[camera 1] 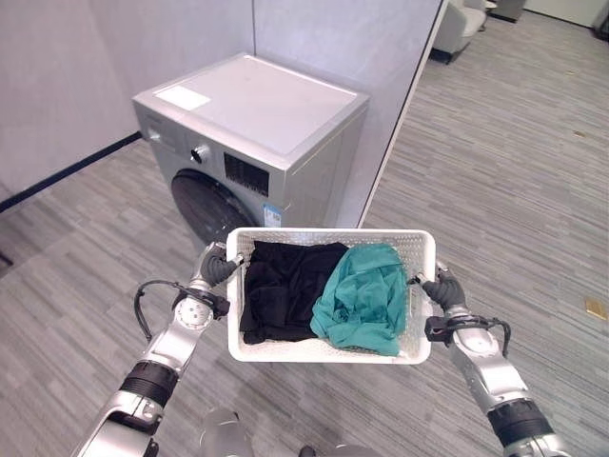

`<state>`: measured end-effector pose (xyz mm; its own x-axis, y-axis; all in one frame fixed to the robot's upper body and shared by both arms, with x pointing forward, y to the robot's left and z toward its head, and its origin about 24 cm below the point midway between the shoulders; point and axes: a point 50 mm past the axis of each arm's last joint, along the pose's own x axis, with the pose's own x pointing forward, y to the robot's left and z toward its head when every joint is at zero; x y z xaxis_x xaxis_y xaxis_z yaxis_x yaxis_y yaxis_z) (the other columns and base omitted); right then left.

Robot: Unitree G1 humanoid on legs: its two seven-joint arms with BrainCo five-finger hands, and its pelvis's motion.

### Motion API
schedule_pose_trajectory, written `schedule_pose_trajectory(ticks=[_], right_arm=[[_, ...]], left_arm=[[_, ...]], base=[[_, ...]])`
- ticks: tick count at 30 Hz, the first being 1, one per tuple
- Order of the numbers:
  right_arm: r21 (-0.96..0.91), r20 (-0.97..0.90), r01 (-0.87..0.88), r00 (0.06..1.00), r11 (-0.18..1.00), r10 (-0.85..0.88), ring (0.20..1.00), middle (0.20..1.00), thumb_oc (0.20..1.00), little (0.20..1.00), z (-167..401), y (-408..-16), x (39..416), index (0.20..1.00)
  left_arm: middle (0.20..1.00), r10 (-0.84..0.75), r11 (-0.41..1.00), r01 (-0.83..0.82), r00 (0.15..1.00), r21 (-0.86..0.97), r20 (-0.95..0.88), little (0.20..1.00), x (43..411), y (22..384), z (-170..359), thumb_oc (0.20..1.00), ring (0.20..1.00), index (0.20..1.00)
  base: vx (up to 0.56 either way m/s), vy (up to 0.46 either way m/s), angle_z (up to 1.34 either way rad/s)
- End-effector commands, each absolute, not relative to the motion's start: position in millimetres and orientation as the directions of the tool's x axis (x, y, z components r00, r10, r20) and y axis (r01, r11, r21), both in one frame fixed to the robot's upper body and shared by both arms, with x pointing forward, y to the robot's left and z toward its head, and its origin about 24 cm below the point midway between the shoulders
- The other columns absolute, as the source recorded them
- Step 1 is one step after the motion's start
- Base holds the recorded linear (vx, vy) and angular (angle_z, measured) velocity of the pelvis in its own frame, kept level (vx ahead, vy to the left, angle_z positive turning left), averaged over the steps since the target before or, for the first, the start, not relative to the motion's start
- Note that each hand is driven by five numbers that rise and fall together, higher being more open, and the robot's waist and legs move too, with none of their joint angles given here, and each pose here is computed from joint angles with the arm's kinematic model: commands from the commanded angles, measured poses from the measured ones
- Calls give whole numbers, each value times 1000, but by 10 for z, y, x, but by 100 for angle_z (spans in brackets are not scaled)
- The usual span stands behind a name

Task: Grab the laundry basket,head to the washer,open it,put in the laundry and shut it.

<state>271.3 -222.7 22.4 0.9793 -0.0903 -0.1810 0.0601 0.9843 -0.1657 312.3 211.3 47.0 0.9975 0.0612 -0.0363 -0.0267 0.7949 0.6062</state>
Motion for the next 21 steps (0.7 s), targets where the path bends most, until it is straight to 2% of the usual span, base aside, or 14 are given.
schedule_pose_trajectory(ticks=[1, 7, 11, 13, 17, 21], right_arm=[[-205, 25, 46, 999, 978, -42, 200, 200, 200, 200, 635, -2277, 2828, 200], [-182, 7, -11, 1000, 983, 12, 200, 200, 200, 200, 603, -2148, 2847, 200], [-193, 8, -45, 999, 980, 48, 200, 200, 200, 200, 612, -2053, 2862, 200], [-199, 29, -93, 995, 976, 101, 200, 200, 200, 200, 667, -1890, 2926, 200], [-206, 39, -113, 992, 972, 124, 200, 200, 200, 200, 695, -1817, 2966, 200], [-191, 34, -119, 991, 974, 128, 200, 200, 200, 200, 679, -1824, 2937, 200]], left_arm=[[200, 88, 834, -181, 976, 521, 198, 200, 3246, 2111, 948, 200, 200, 200], [200, 86, 825, -180, 977, 536, 197, 200, 3212, 2133, 908, 200, 200, 200], [200, 89, 808, -198, 972, 555, 218, 200, 3246, 2129, 949, 200, 200, 200], [200, 123, 770, -260, 956, 582, 265, 200, 3305, 2230, 1079, 200, 200, 200], [200, 149, 747, -304, 943, 591, 296, 200, 3325, 2332, 1190, 200, 200, 200], [200, 168, 747, -321, 938, 582, 303, 200, 3296, 2385, 1210, 200, 200, 200]], base=[[450, 399, -121], [268, 376, -109], [104, 351, -28], [-55, 390, -107], [-101, 239, -111], [-105, 68, 6]])
